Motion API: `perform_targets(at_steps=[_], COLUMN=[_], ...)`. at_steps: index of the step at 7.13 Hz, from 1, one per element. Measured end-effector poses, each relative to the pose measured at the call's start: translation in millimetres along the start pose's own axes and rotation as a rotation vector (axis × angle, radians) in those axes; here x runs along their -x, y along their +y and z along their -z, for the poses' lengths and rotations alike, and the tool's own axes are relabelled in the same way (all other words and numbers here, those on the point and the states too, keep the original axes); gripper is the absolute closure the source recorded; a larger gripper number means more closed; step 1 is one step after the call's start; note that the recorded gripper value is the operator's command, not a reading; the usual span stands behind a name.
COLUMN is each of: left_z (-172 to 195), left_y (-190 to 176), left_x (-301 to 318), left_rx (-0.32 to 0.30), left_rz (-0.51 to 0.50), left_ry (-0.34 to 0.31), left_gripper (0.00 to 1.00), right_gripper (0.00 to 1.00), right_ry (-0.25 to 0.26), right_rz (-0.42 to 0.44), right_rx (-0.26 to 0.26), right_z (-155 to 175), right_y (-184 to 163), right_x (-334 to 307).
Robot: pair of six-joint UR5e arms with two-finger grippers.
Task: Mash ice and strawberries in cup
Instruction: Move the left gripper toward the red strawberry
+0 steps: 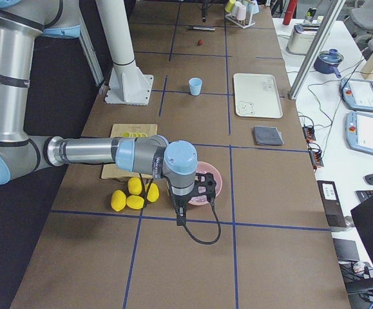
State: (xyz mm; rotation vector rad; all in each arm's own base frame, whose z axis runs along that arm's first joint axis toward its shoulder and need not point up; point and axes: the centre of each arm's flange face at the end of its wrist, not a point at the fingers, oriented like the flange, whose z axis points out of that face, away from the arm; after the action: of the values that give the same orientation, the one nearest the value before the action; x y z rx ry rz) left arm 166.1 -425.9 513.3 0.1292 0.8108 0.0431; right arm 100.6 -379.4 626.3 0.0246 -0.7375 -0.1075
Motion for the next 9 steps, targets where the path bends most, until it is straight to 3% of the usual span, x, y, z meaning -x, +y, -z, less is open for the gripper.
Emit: perform_targets(at_steps=[4,8,9], left_z=[-88.7,-119.6,-120.2], left_y=[-3.0,2.7,3.3], left_x=[-38.1,-45.3,-45.3], left_rx=[0.009,0.060,0.062], left_rz=[-0.035,-0.048,-0.049], left_ry=[0.010,0.005,0.006], left_gripper=[0.00,0.00,0.13], right_gripper=[0.00,0.00,0.00], right_ry=[-0.001,-0.002,-0.002], right_rz=[-0.002,-0.003,-0.003], right_rx=[0.001,0.002,0.002], right_z=[-0.6,-1.1,-1.2], right_y=[1.1,1.4,1.4], right_x=[-0.2,-0.6,-0.6])
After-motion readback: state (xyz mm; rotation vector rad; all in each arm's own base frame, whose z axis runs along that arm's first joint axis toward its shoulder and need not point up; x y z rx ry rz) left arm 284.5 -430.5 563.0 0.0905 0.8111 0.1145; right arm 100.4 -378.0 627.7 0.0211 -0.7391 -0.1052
